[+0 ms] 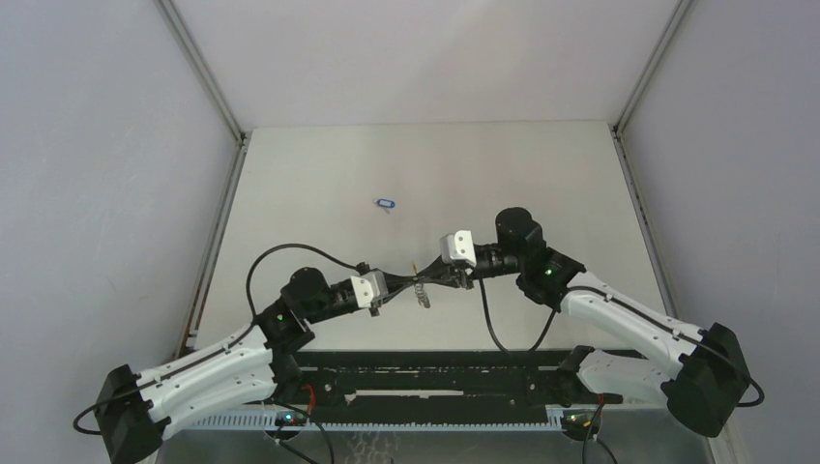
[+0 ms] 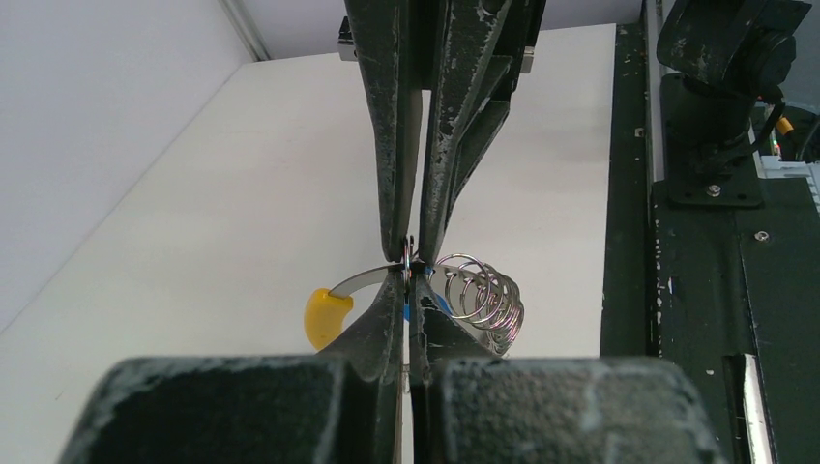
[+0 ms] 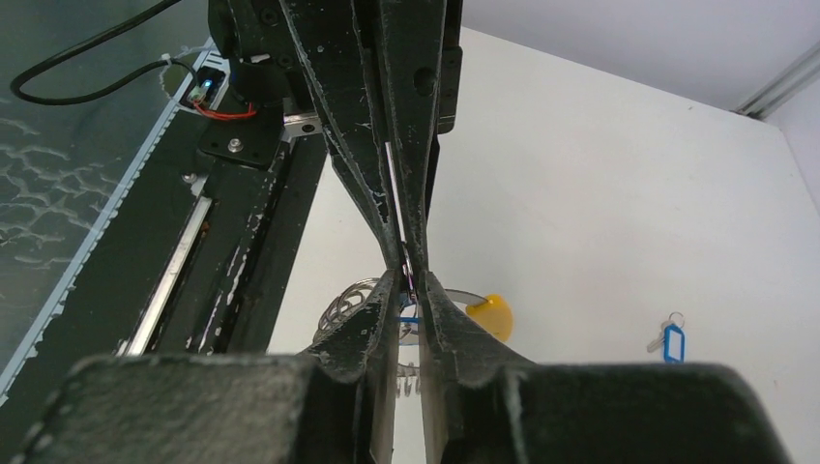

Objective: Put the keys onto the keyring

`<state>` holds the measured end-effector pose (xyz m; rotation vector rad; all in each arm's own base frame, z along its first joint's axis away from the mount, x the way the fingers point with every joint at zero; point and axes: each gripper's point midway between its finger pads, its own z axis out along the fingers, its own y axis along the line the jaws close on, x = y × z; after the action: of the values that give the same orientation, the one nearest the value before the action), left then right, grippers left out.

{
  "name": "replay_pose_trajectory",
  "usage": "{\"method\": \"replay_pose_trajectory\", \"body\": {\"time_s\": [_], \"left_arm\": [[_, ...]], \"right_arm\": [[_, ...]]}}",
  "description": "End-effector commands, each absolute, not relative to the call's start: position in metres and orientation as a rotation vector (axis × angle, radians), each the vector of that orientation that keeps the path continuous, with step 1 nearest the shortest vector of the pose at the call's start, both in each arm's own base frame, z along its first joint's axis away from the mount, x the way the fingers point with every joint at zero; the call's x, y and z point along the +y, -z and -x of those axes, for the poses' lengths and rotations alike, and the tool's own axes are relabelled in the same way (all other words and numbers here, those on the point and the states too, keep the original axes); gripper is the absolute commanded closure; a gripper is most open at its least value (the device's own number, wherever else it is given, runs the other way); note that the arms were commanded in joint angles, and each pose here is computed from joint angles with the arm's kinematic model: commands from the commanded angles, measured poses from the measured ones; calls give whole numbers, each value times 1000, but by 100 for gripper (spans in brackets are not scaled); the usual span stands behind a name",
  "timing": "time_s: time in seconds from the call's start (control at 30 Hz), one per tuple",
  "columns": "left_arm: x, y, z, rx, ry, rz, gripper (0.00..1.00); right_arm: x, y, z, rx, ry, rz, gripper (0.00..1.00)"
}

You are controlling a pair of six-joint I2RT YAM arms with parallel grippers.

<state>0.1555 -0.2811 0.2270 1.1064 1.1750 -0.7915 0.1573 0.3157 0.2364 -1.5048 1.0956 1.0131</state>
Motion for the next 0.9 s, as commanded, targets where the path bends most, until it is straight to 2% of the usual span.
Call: {"method": "replay_pose_trajectory", "body": {"time_s": [0.0, 0.1, 0.27, 0.47, 0.57, 0.7, 0.87], "left_arm": [[-282, -260, -151, 1048, 823, -1056, 100], [-282, -260, -151, 1050, 819, -1053, 100], [-279, -254, -154, 1076, 802, -1046, 99], [-270, -241, -161, 1157, 747, -1036, 73], [-265, -237, -163, 1180, 730, -1026, 65], [-266, -234, -164, 1185, 734, -1014, 61], [-273, -230, -168, 1191, 756, -1004, 60]], "right_arm": [[318, -249, -158, 1083, -1037, 1516, 92], [318, -248, -159, 1088, -1029, 1515, 100], [314, -251, -164, 1114, -981, 1504, 100], [309, -245, -176, 1220, -854, 1529, 100], [307, -238, -181, 1290, -760, 1568, 100], [303, -240, -188, 1349, -631, 1603, 100], [301, -245, -187, 1372, -503, 1660, 100]]}}
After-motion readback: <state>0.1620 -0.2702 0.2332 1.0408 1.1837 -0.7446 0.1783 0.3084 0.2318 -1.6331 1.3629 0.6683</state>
